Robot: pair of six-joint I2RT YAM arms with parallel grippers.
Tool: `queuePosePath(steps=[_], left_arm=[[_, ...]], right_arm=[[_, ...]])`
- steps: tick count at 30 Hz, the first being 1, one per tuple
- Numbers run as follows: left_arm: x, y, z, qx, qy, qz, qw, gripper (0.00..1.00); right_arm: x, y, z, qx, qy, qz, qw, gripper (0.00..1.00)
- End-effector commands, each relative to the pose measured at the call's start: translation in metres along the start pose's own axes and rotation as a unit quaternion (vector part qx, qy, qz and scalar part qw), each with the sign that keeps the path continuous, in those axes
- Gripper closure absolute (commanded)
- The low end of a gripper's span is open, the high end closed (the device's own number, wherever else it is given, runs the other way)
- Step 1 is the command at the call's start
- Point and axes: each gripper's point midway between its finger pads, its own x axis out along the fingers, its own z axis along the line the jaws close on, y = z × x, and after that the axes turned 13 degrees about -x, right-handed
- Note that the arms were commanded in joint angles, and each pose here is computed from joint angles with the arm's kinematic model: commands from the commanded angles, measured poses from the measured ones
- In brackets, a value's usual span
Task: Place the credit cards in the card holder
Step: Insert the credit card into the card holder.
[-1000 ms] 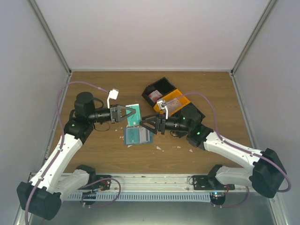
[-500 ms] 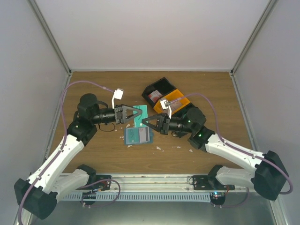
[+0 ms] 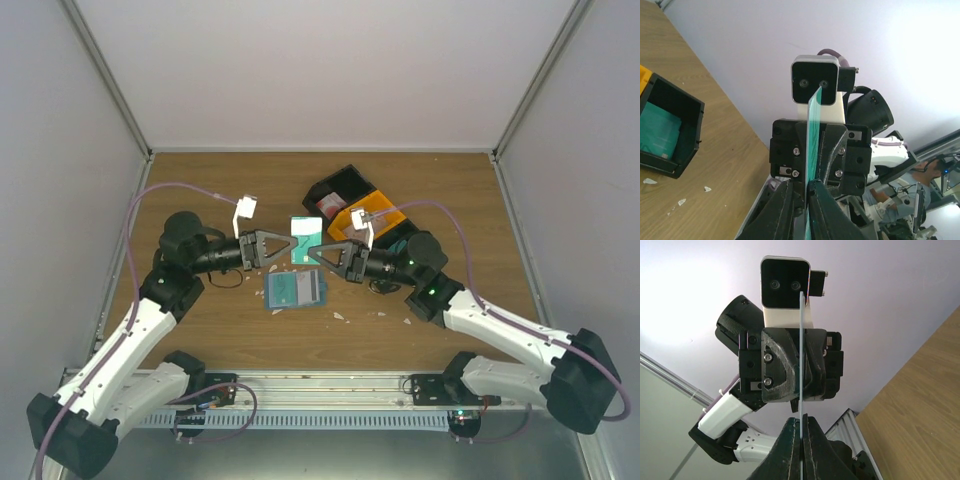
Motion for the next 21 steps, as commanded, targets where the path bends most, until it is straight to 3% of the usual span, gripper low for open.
queuePosePath(steps=[1,6,8,11,13,18,21], left_arm=[[0.000,0.008,0.002,-0.003,0.013,0.012,1.000,0.89],[0.000,0.011,0.006,-0.001,0.010,0.015,1.000,1.00],[0.000,0.007,0.012,-0.001,-0.008,0.003,1.000,1.00],[-0.003,-0.001,0.029,-0.002,-0.058,-0.022,0.998,1.00],[-0.007,-0.004,0.050,-0.012,-0.106,-0.036,0.994,1.00],[-0.020,-0.002,0.130,-0.057,-0.244,-0.064,0.966,1.00],[-0.024,0.005,0.168,-0.086,-0.296,-0.065,0.949,1.00]], right_arm=[[0.002,-0.008,0.000,-0.003,-0.003,-0.017,1.000,1.00],[0.008,-0.003,-0.014,0.003,0.007,-0.005,1.000,0.99],[0.007,0.000,-0.024,0.000,0.025,0.002,1.000,0.85],[0.000,0.007,-0.047,-0.004,0.079,0.011,0.997,0.54],[-0.008,0.013,-0.063,-0.011,0.121,0.016,0.992,0.45],[-0.030,0.043,-0.115,-0.026,0.249,0.070,0.966,0.39],[-0.048,0.065,-0.151,-0.041,0.341,0.124,0.931,0.38]])
